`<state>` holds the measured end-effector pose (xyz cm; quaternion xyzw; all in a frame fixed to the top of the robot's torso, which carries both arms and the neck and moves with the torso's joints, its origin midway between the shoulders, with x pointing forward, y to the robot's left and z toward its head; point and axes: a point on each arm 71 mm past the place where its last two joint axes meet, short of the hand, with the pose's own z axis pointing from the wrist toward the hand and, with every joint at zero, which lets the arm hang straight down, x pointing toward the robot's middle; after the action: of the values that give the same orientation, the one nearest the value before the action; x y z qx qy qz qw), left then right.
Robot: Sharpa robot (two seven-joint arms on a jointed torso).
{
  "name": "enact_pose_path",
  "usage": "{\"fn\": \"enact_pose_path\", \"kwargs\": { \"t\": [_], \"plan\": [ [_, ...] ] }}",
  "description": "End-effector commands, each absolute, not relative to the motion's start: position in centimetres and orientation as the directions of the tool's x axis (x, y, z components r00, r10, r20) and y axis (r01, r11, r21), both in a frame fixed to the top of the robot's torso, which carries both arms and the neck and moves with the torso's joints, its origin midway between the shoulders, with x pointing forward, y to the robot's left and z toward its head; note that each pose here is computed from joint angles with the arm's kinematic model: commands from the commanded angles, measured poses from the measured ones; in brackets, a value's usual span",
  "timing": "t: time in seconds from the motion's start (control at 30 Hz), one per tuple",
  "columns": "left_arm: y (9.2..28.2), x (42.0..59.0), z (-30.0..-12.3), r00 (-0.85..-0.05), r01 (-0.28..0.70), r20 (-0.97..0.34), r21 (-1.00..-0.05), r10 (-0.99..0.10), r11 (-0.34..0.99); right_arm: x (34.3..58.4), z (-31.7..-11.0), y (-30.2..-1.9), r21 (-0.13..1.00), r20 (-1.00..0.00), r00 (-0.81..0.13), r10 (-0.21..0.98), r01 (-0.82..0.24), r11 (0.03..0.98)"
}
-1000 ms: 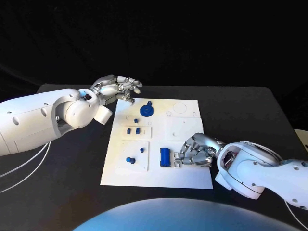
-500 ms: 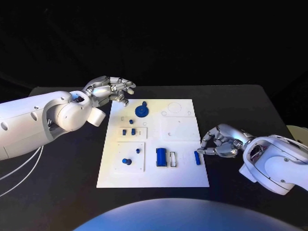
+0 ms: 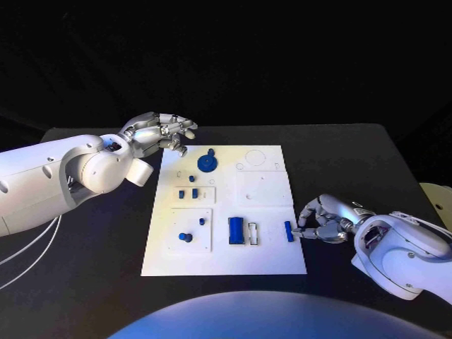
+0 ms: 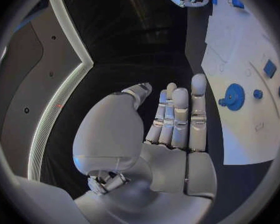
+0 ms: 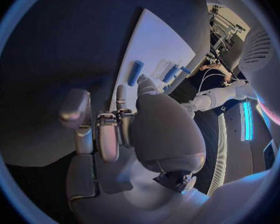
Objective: Assemble the parts on the task board
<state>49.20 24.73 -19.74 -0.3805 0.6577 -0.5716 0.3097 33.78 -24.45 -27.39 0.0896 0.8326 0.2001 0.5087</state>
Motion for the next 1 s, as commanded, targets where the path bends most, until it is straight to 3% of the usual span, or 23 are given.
{"fn": "enact_pose_path", "kwargs": {
  "t": [0.03,0.6,1.0],
  "plan": [
    [24.5,49.1,-19.6,-0.537,-0.143,0.042,-0.989,-0.843,0.042,33.9,-27.4,-24.2,0.388,-0.837,-0.441,0.324,-0.062,0.919],
    [24.7,49.1,-19.7,-0.537,-0.145,0.040,-0.988,-0.843,0.046,33.9,-28.8,-22.5,0.387,-0.825,-0.472,0.310,-0.073,0.919],
    [24.7,49.1,-19.6,-0.537,-0.146,0.040,-0.988,-0.843,0.046,33.7,-30.1,-21.9,0.311,-0.821,-0.528,0.217,-0.096,0.946]
  ]
}}
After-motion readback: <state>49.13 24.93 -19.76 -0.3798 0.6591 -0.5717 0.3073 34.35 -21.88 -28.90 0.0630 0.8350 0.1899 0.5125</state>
